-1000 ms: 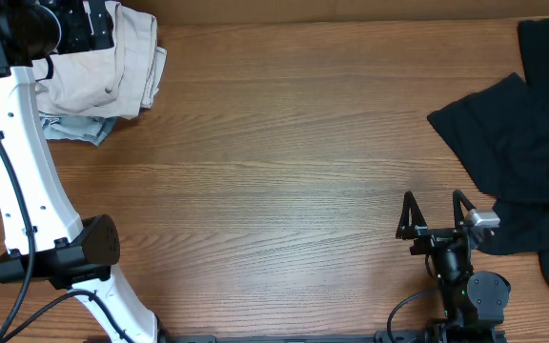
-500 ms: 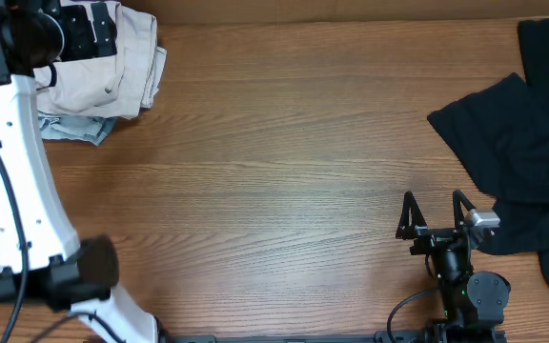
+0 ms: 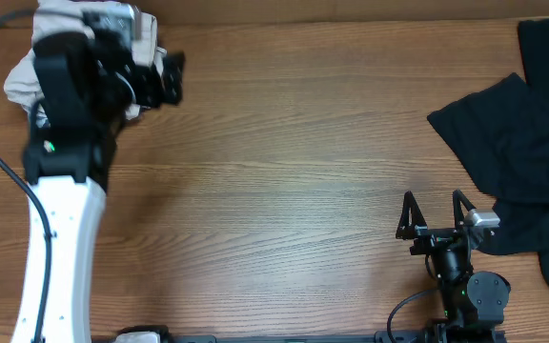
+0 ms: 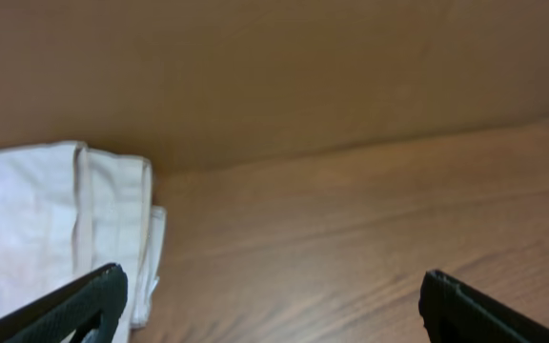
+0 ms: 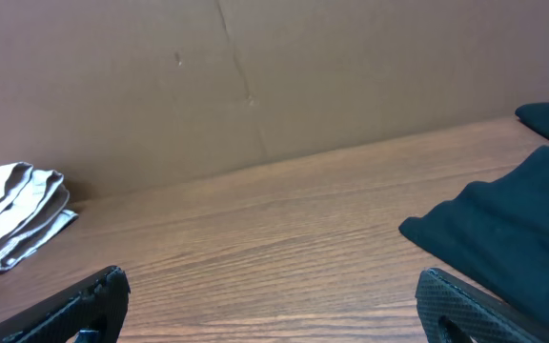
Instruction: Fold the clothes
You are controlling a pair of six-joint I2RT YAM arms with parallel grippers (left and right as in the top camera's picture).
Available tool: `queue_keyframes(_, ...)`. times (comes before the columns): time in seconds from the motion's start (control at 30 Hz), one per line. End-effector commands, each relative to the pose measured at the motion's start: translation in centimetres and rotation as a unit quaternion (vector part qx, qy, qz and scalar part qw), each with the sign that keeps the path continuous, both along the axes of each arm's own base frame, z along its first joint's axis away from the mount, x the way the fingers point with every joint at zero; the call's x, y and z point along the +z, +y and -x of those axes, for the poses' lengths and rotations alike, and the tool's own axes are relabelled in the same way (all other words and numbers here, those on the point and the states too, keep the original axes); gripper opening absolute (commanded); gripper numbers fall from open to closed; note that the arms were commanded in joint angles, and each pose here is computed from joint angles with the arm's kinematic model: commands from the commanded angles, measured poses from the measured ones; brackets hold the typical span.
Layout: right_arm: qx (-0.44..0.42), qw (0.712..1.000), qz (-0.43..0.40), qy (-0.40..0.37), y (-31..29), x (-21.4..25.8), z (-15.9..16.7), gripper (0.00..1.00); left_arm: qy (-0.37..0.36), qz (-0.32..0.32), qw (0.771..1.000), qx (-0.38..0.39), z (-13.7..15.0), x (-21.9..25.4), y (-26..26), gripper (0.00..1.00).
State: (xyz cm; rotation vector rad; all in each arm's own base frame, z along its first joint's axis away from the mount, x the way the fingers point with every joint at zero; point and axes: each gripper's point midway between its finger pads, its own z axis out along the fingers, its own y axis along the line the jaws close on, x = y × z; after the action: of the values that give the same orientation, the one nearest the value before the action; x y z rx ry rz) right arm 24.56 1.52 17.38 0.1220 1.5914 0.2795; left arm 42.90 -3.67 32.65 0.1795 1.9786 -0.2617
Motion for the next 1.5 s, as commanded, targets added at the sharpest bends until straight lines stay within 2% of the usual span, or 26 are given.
queue_keyframes(0.0,-0.006,1.0,-0.002,-0.002,-0.2,-0.2,0.0,1.0,-0.024,0.001,1.0,-0.007,2.7,-1.3,-0.5,1.0)
queue_keyframes(0.37,-0.006,1.0,-0.002,-0.002,-0.2,-0.2,0.0,1.0,-0.162,-0.008,0.987,0.006,11.2,-5.5,-0.2,1.0)
queue_keyframes(0.63,-0.006,1.0,-0.002,-0.002,-0.2,-0.2,0.0,1.0,-0.212,-0.014,0.977,0.03,15.1,-8.6,0.8,1.0)
queue_keyframes(1.13,-0.006,1.0,-0.002,-0.002,-0.2,-0.2,0.0,1.0,-0.255,-0.002,0.965,0.056,17.9,-12.2,2.3,1.0)
queue_keyframes(1.33,-0.006,1.0,-0.002,-0.002,-0.2,-0.2,0.0,1.0,-0.234,-0.006,0.968,0.087,18.2,-13.7,3.3,1.0)
queue_keyframes(1.47,-0.006,1.0,-0.002,-0.002,-0.2,-0.2,0.0,1.0,-0.185,-0.005,0.978,0.1,18.4,-16.2,3.6,1.0)
